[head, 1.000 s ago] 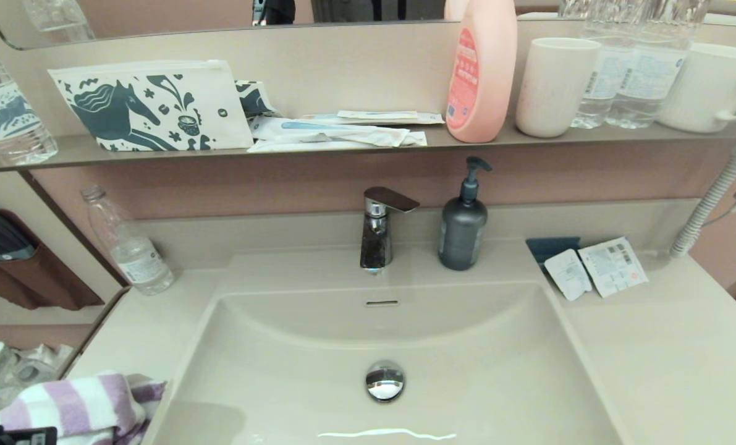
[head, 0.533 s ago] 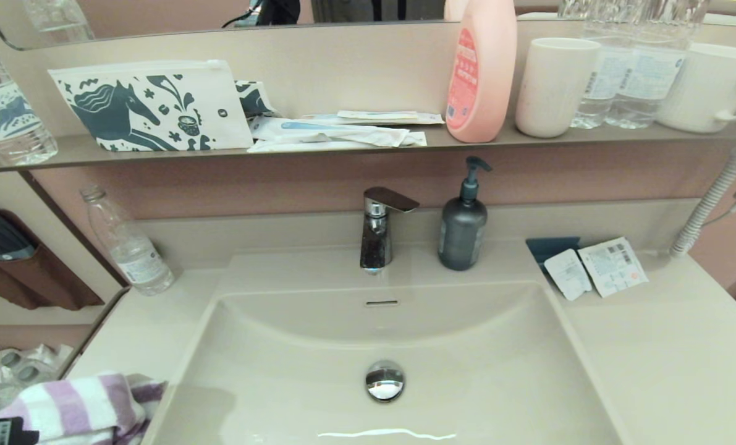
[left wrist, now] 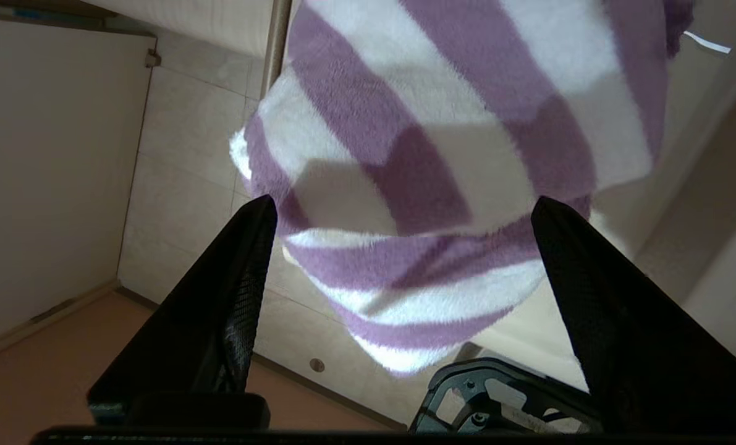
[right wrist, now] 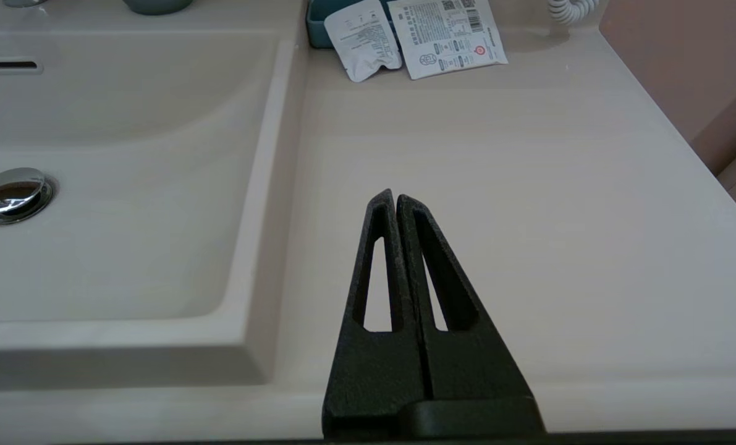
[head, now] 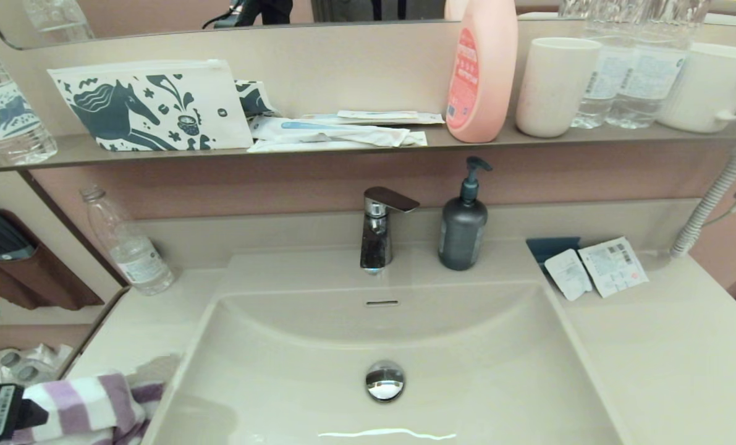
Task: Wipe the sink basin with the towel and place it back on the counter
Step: Pick up the cloth
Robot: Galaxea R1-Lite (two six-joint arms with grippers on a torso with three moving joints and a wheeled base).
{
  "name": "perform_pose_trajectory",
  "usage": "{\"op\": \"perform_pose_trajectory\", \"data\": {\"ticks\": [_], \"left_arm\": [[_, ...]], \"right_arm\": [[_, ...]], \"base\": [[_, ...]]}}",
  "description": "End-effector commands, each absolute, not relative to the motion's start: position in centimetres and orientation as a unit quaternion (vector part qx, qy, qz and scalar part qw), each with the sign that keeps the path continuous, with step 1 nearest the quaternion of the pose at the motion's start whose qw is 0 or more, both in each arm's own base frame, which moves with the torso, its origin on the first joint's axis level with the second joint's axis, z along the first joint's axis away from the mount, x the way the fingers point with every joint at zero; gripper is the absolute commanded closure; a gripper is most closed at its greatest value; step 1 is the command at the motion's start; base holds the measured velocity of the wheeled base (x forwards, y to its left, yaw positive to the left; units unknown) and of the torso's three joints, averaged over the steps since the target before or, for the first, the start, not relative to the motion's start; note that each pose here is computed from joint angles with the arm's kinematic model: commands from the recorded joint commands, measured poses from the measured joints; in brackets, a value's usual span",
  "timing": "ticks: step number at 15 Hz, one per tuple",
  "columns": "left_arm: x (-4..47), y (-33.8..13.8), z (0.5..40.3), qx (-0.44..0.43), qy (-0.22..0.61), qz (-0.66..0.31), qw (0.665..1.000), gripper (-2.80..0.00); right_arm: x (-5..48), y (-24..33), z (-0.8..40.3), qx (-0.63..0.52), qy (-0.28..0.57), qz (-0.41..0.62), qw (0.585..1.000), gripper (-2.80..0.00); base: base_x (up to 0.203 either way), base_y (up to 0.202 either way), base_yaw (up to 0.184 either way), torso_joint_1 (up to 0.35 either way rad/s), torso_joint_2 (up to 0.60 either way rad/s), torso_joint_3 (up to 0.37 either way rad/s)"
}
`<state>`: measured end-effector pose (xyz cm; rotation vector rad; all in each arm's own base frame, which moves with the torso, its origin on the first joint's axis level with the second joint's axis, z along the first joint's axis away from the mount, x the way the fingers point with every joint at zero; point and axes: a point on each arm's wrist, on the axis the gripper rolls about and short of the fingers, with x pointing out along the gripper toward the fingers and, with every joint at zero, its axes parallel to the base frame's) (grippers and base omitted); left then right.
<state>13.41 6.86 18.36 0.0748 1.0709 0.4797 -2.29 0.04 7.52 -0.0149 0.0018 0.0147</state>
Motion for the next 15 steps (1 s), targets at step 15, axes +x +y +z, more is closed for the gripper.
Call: {"op": "perform_pose_trajectory", "data": {"ticks": [15], "left_arm": [[14.8, 11.5, 13.7, -0.062, 0.583, 0.136, 0.798, -2.8]], "right_arm": [[-2.3, 0.0, 7.5, -0.008, 0.001, 0.008, 1.0, 0.0]], "base": [[0.0, 0.0, 0.0, 0.0, 0.0, 0.0]]}}
